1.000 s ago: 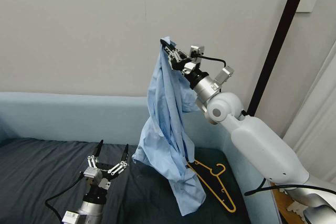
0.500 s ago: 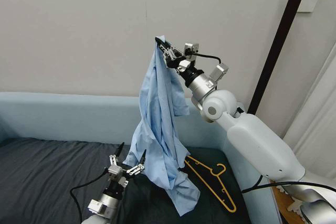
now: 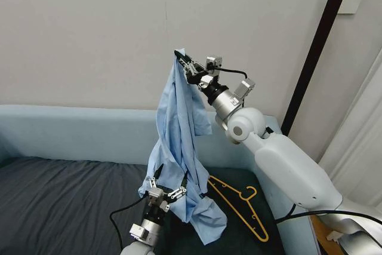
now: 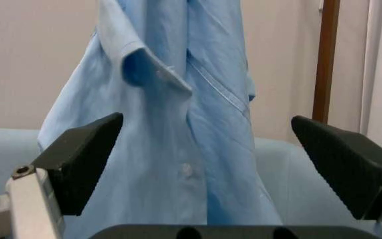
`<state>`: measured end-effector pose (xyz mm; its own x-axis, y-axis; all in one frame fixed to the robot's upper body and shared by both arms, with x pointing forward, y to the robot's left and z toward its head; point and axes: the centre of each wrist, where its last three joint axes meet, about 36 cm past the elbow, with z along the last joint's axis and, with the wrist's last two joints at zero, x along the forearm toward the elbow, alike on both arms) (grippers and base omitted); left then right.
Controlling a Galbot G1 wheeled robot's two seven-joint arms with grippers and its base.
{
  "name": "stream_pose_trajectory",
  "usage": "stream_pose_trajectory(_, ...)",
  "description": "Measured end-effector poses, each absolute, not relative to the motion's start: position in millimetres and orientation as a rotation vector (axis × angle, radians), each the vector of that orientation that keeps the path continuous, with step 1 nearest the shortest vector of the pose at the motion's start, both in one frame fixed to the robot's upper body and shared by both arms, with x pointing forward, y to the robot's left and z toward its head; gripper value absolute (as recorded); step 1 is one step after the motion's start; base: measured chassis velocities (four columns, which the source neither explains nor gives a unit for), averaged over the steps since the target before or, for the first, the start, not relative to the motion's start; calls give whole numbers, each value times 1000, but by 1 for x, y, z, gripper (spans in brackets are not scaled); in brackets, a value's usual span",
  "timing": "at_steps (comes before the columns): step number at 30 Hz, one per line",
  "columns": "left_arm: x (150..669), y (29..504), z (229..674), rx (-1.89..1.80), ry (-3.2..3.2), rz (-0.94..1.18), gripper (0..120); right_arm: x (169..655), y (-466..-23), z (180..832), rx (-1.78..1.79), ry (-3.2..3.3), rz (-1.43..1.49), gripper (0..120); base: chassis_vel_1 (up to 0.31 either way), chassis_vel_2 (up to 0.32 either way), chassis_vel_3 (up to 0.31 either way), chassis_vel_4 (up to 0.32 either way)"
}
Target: Pick up the clothes from the sofa and hang them on the clothes hanger.
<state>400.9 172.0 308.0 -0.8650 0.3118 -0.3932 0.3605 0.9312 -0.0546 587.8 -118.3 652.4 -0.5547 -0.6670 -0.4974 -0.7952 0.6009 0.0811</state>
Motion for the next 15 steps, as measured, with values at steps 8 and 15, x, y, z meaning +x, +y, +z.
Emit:
stream_pose_trajectory(8,417,166,315,450,2684,-189,77,589,-127,651,-1162,2412,411,0,0,0,0,0)
stream_pose_trajectory(15,427,160,310,420,2699,-192,48,587,-129,649,-1167,2411,415,0,0,0,0,0)
